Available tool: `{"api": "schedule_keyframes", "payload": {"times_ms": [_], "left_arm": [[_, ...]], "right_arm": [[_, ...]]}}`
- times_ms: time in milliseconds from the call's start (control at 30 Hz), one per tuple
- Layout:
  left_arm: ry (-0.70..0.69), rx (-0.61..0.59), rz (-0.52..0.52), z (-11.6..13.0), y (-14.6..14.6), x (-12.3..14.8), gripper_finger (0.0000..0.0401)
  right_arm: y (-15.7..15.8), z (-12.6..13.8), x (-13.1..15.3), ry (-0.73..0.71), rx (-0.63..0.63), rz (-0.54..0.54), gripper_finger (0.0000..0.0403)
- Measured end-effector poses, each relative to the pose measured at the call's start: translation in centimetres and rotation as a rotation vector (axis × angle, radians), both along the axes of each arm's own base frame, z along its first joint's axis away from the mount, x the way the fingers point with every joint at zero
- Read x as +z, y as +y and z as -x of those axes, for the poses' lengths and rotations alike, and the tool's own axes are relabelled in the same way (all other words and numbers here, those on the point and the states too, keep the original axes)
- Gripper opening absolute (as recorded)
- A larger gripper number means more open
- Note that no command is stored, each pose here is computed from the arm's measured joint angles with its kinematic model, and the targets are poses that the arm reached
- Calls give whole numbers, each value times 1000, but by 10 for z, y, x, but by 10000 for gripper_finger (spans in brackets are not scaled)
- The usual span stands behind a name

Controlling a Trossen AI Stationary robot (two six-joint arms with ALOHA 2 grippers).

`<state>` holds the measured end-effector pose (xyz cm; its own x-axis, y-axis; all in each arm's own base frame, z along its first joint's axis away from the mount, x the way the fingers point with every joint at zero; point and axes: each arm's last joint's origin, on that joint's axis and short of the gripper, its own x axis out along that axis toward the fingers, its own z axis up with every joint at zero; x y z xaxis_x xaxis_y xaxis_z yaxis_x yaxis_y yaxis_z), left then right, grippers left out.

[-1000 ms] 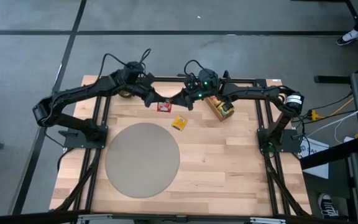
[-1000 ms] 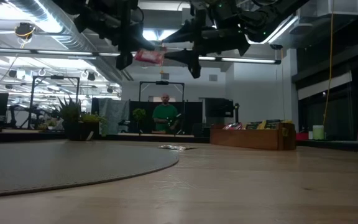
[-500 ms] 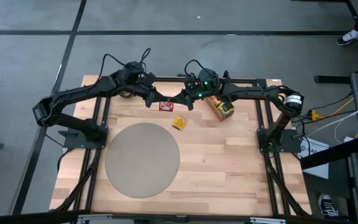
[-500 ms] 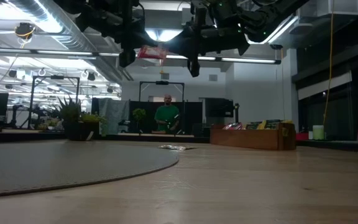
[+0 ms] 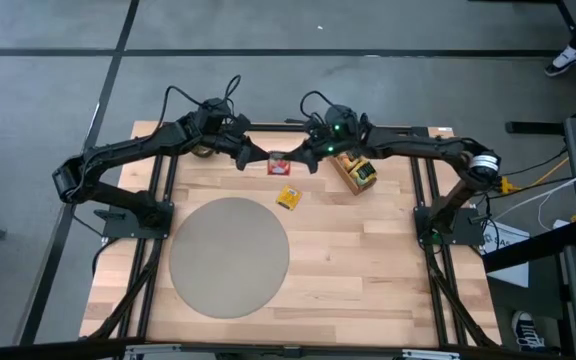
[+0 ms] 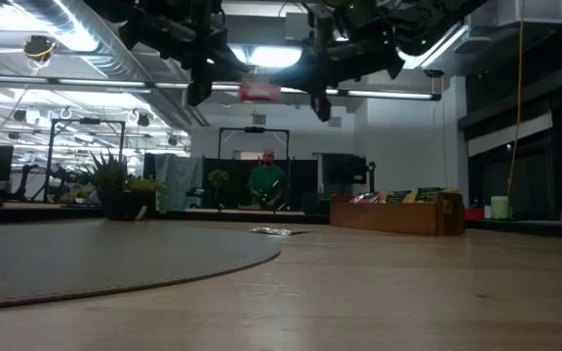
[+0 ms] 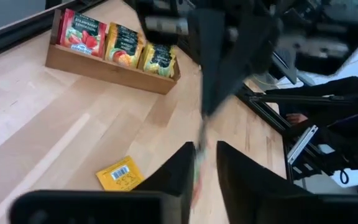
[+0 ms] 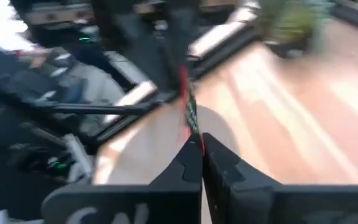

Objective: Pick & Place Tea
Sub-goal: Put the red tea bag into the top section of the wooden organizer

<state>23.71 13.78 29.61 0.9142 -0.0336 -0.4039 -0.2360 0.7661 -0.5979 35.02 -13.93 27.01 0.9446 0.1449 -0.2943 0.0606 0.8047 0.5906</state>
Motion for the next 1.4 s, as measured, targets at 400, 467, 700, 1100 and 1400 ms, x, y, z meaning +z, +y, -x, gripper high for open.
{"api": "schedule_keyframes", "payload": {"times_ms": [400,467,700,1100,1400], "left_arm": [[-10,10,-21,0,1,1,141],[-10,11,-30,0,1,1,143],[-11,13,-53,0,2,1,144],[5,62,-76,0,3,1,143],[15,96,-92,0,4,1,140]], "right_arm": [[1,69,3,280,-524,180,2],[1,85,-7,319,-628,181,1],[-3,119,-46,295,-848,160,1],[-25,128,-83,273,-957,108,0],[-36,122,-103,295,-972,105,2]]}}
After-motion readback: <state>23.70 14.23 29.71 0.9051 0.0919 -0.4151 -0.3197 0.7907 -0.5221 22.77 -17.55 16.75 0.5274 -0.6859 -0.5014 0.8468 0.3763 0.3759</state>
